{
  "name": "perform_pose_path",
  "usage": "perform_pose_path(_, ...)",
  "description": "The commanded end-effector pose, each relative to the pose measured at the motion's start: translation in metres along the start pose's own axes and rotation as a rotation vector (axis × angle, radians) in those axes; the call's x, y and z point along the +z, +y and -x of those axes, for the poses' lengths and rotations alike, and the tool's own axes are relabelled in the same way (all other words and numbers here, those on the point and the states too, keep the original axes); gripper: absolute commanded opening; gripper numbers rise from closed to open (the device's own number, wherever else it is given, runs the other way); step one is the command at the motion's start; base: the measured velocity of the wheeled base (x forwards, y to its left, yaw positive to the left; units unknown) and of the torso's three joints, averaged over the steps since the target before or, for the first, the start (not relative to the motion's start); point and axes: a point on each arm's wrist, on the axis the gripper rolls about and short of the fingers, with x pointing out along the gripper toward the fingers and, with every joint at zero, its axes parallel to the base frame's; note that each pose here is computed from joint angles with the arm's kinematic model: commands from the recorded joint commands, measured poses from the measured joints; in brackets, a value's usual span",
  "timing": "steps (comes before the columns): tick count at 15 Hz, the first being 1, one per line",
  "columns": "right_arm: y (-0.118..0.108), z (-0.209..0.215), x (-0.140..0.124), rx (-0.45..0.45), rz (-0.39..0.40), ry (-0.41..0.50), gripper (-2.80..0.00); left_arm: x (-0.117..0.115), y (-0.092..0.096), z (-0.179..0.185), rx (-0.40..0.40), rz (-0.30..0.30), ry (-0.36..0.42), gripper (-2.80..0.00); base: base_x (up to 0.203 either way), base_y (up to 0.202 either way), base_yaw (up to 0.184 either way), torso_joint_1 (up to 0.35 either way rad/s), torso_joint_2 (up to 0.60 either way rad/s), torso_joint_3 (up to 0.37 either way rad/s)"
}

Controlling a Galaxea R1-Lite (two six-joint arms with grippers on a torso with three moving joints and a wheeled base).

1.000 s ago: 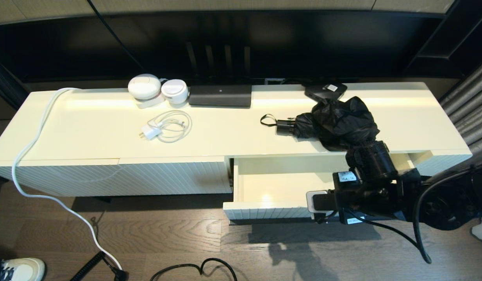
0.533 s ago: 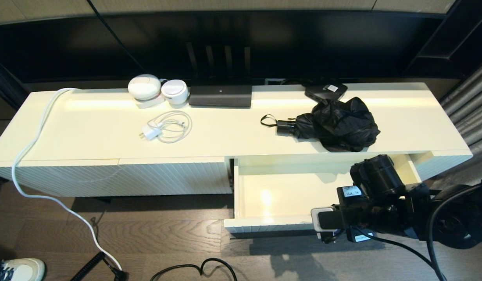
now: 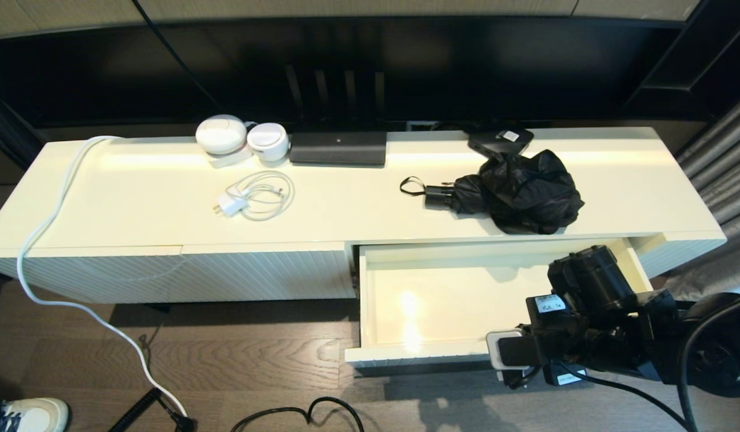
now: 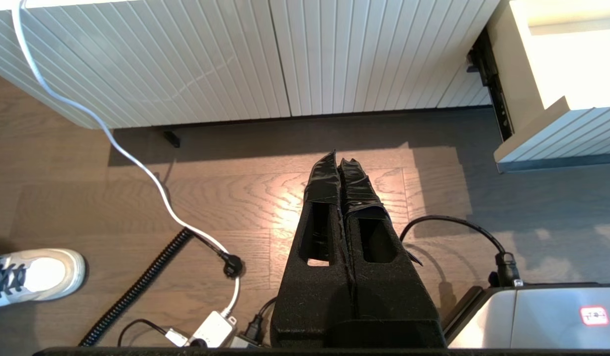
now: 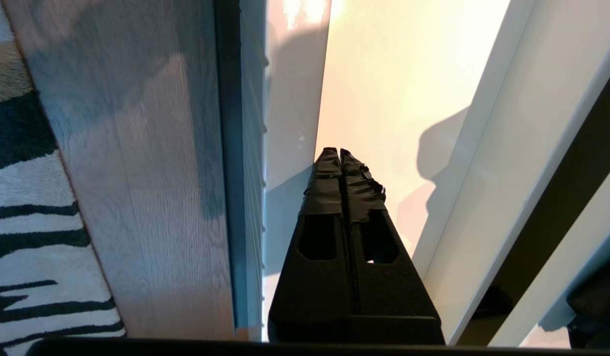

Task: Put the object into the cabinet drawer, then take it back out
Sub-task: Open the drawer

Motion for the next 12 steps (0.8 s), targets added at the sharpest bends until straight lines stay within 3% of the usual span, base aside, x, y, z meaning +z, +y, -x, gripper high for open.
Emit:
perform_pose_path(1, -0.002, 0.009, 0.001, -0.035, 0.004, -0.016, -2.8, 0.0, 0.0, 0.0, 0.001, 0.0, -0.001, -2.8, 0.0, 0.0, 0.0, 0.0, 0.0, 0.0)
perform_pose_path(6, 0.013, 0.01, -0.004, -0.001, 0.006, -0.005, -2.8, 0.0, 0.0, 0.0, -0.001, 0.0, -0.002, -2.8, 0.0, 0.0, 0.0, 0.0, 0.0, 0.0)
perform_pose_path(8, 0.009, 0.021, -0.005, -0.036, -0.001, -0.015, -2.8, 0.0, 0.0, 0.0, 0.001, 0.0, -0.001, -2.8, 0.0, 0.0, 0.0, 0.0, 0.0, 0.0)
perform_pose_path(12, 0.0, 0.085, -0.013, -0.209, -0.005, -0.039, -2.8, 0.0, 0.0, 0.0, 0.001, 0.0, -0.001, -2.8, 0.0, 0.0, 0.0, 0.0, 0.0, 0.0)
